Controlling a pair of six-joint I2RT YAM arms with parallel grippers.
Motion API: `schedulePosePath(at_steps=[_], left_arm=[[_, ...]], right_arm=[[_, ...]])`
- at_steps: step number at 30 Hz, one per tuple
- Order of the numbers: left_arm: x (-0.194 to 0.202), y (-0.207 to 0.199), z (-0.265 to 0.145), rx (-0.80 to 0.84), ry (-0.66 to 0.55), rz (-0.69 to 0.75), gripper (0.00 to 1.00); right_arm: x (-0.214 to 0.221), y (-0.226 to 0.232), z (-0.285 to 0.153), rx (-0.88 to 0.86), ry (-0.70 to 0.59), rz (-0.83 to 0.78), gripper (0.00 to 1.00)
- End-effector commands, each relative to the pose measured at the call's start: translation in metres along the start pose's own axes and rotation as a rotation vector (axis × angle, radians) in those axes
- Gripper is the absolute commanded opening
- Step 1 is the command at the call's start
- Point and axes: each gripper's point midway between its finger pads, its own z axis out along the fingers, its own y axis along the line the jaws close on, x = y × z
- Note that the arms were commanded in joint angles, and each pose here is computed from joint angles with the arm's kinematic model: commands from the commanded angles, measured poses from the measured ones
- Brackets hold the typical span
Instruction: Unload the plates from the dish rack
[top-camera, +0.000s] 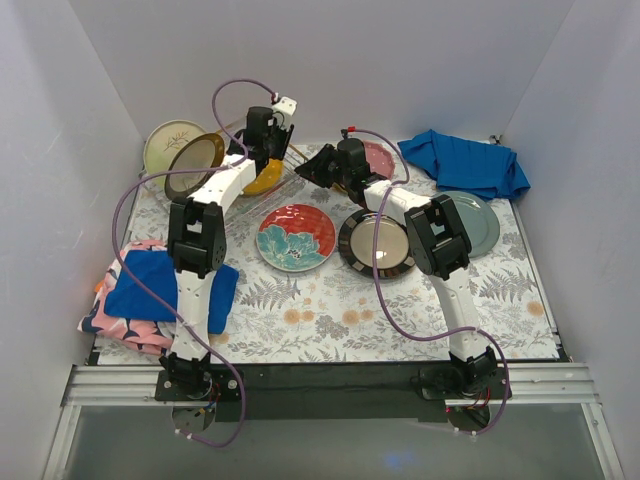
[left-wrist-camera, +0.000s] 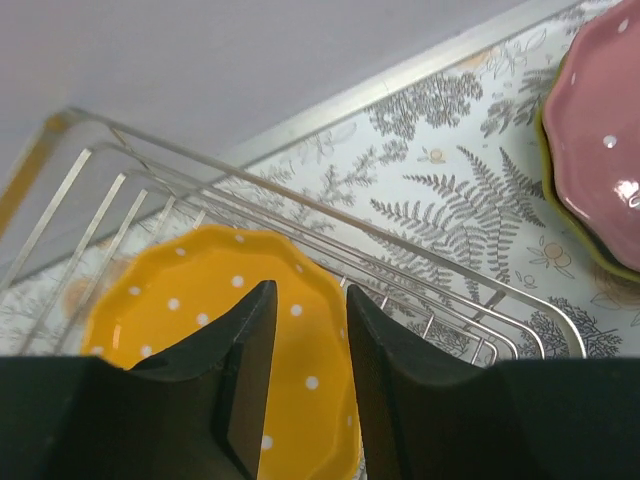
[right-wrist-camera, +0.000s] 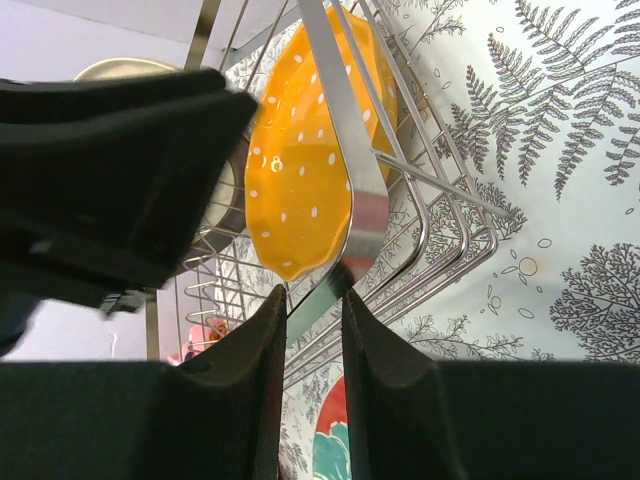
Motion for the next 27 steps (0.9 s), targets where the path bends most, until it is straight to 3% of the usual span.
schedulePosePath(at_steps=[1, 7, 18, 27], left_arm=[[0.041, -0.021, 0.004, 0.084, 0.147, -0.102, 0.33], [0.069, -0.032, 0.012, 0.091, 0.189, -0.187, 0.33], [0.106, -0.02, 0.037, -0.013, 0.236, -0.158, 0.32], [0.127, -0.023, 0.047, -0.01, 0.263, -0.131, 0.19]], right_arm=[[0.001, -0.03, 0.001, 0.07, 0.011, -0.094, 0.01], [0.002, -0.032, 0.002, 0.074, 0.01, -0.103, 0.01], [0.002, -0.037, 0.003, 0.084, 0.009, -0.108, 0.01], [0.003, -0.041, 0.003, 0.09, 0.011, -0.106, 0.01]])
